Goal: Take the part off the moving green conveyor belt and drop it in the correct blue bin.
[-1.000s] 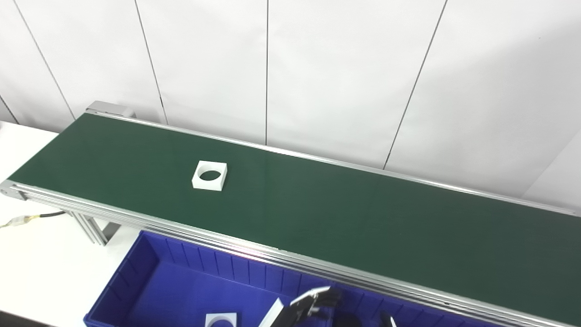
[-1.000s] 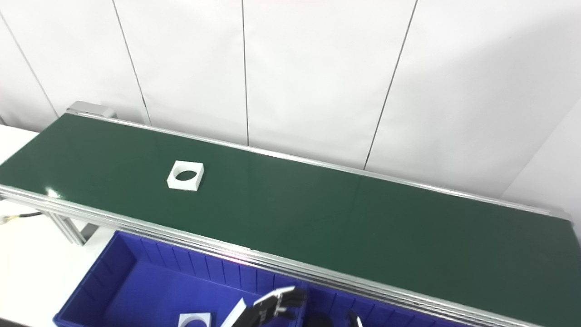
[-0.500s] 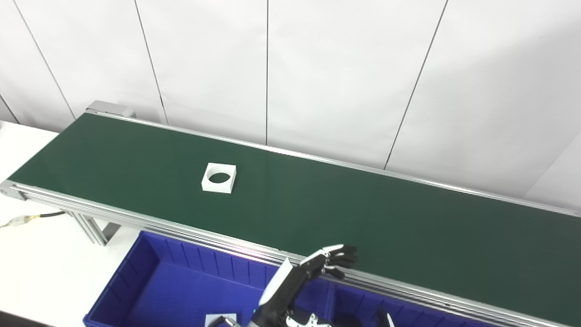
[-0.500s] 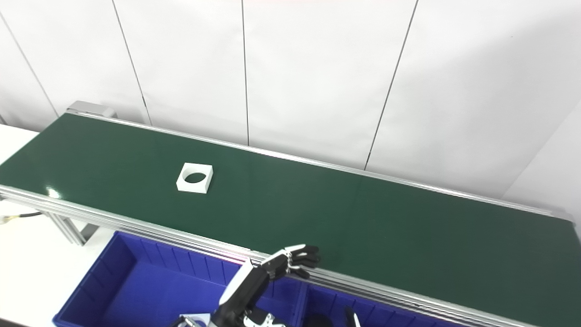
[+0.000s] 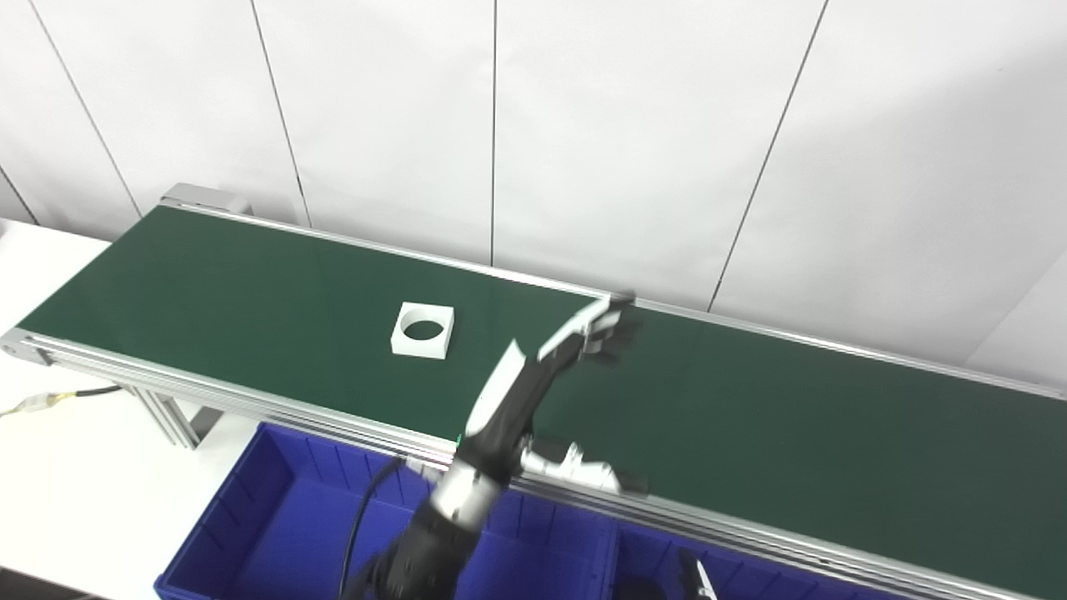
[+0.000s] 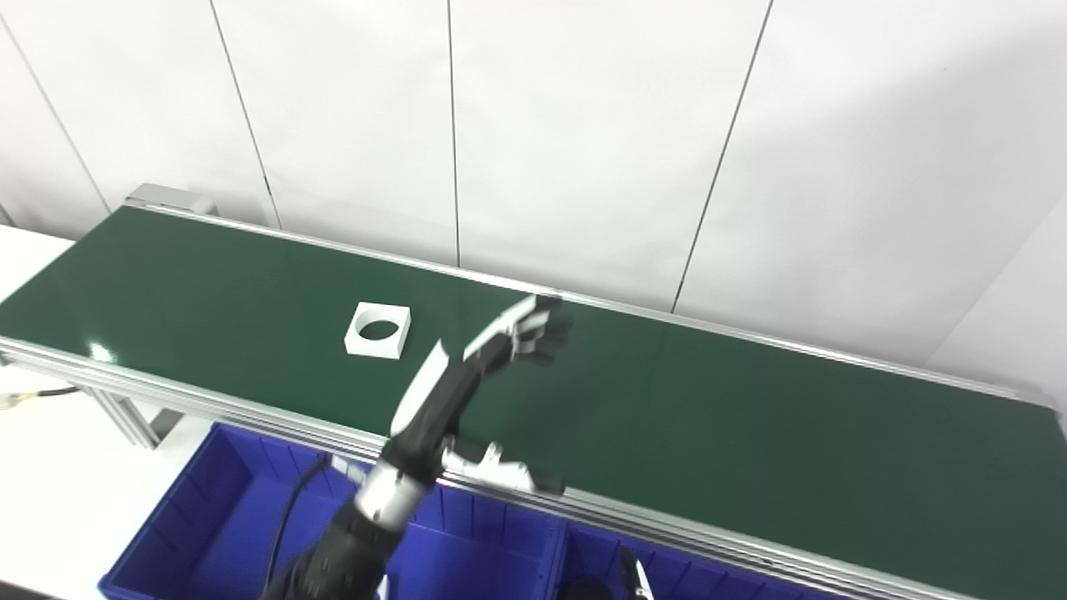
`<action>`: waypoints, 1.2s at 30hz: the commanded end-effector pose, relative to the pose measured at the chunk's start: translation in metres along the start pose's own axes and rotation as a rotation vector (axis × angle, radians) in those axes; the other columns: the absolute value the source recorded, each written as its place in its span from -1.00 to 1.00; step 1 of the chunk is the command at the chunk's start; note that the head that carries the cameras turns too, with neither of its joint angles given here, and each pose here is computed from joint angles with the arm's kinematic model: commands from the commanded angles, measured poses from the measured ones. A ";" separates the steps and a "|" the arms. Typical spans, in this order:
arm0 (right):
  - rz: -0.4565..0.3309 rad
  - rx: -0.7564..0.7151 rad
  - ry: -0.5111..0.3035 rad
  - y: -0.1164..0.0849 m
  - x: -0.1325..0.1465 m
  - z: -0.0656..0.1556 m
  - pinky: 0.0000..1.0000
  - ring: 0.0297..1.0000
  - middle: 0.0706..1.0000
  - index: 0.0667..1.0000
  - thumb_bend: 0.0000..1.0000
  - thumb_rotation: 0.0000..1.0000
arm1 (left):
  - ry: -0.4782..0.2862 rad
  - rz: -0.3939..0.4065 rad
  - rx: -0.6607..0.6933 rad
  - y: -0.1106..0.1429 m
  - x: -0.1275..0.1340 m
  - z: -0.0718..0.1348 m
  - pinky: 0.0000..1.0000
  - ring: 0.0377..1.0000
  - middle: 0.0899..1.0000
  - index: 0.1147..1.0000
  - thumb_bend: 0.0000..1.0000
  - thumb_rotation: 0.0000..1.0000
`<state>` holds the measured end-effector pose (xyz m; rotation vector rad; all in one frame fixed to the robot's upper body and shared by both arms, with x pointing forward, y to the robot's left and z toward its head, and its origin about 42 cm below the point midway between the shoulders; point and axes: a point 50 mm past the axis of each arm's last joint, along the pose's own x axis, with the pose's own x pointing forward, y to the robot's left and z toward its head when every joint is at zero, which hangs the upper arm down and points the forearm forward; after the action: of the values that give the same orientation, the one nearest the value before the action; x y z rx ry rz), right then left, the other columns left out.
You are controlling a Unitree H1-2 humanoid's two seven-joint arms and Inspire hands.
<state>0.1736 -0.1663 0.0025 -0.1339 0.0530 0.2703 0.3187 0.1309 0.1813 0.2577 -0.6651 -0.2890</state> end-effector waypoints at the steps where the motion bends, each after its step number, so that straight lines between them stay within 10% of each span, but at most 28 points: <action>1: -0.016 0.009 -0.078 0.003 0.004 0.009 1.00 0.99 1.00 0.99 0.89 1.00 | -0.076 -0.013 0.075 0.012 0.017 0.009 0.43 0.53 0.65 0.86 1.00 -0.53; 19: -0.016 0.017 -0.084 0.009 0.009 0.010 1.00 0.99 1.00 0.97 0.89 1.00 | -0.080 -0.241 0.563 0.078 0.092 -0.022 0.12 0.41 0.62 0.71 1.00 -0.63; 36: -0.009 0.014 -0.084 0.013 0.012 0.010 1.00 1.00 1.00 0.97 0.89 1.00 | -0.033 -0.405 0.891 0.117 0.136 -0.056 0.44 0.58 0.64 0.58 1.00 -0.56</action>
<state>0.1786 -0.1548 0.0001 -0.1307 0.0523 0.2725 0.4657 0.2012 0.2169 1.2363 -0.6373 -0.4219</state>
